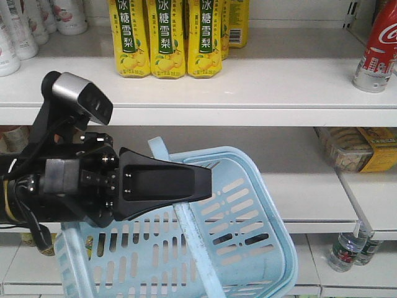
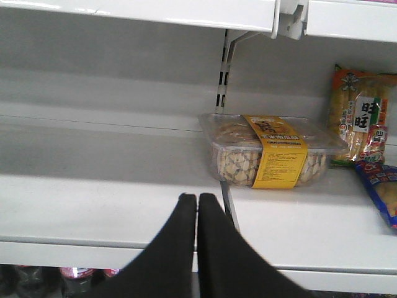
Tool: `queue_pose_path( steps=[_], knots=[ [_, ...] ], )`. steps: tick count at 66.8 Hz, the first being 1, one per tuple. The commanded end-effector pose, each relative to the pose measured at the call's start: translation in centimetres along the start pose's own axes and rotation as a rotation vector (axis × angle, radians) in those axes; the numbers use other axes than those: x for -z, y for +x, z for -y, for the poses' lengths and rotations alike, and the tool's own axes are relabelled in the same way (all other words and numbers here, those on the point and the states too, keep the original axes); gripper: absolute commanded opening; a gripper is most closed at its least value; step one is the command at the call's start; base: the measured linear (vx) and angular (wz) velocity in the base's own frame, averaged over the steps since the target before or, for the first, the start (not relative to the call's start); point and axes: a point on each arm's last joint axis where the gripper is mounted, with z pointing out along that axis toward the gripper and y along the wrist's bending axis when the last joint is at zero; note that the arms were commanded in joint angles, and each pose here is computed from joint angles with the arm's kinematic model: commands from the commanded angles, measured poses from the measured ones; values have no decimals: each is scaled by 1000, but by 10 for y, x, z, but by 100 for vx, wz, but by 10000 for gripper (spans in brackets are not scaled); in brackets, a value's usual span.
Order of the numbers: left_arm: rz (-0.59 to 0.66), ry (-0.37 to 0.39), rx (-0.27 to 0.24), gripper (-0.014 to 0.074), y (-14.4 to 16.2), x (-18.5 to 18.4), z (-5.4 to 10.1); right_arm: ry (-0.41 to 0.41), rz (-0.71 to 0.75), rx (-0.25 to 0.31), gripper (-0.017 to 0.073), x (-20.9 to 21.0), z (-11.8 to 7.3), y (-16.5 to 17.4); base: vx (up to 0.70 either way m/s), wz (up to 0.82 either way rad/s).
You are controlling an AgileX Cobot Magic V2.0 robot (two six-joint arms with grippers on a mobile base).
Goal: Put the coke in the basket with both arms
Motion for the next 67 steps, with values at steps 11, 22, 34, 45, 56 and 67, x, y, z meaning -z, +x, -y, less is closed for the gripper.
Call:
queue_pose_path(
  steps=[11,22,34,45,56,67],
  knots=[
    [-39,234,-28,-6,2,3,35,-4,77,22,-5,1,-1,-5,2,1],
    [-39,234,-28,-6,2,3,35,-4,77,22,-5,1,-1,-5,2,0],
    [-39,234,-28,-6,2,3,35,-4,79,22,-5,1,-1,-5,3,1],
    [-39,234,-28,-6,2,3,35,-4,79,22,-5,1,-1,-5,3,1],
    [-39,234,-28,-6,2,3,35,-4,79,22,-5,1,-1,-5,2,0],
    [-39,234,-28,-6,2,3,35,-4,79,22,-5,1,-1,-5,2,1]
  ],
)
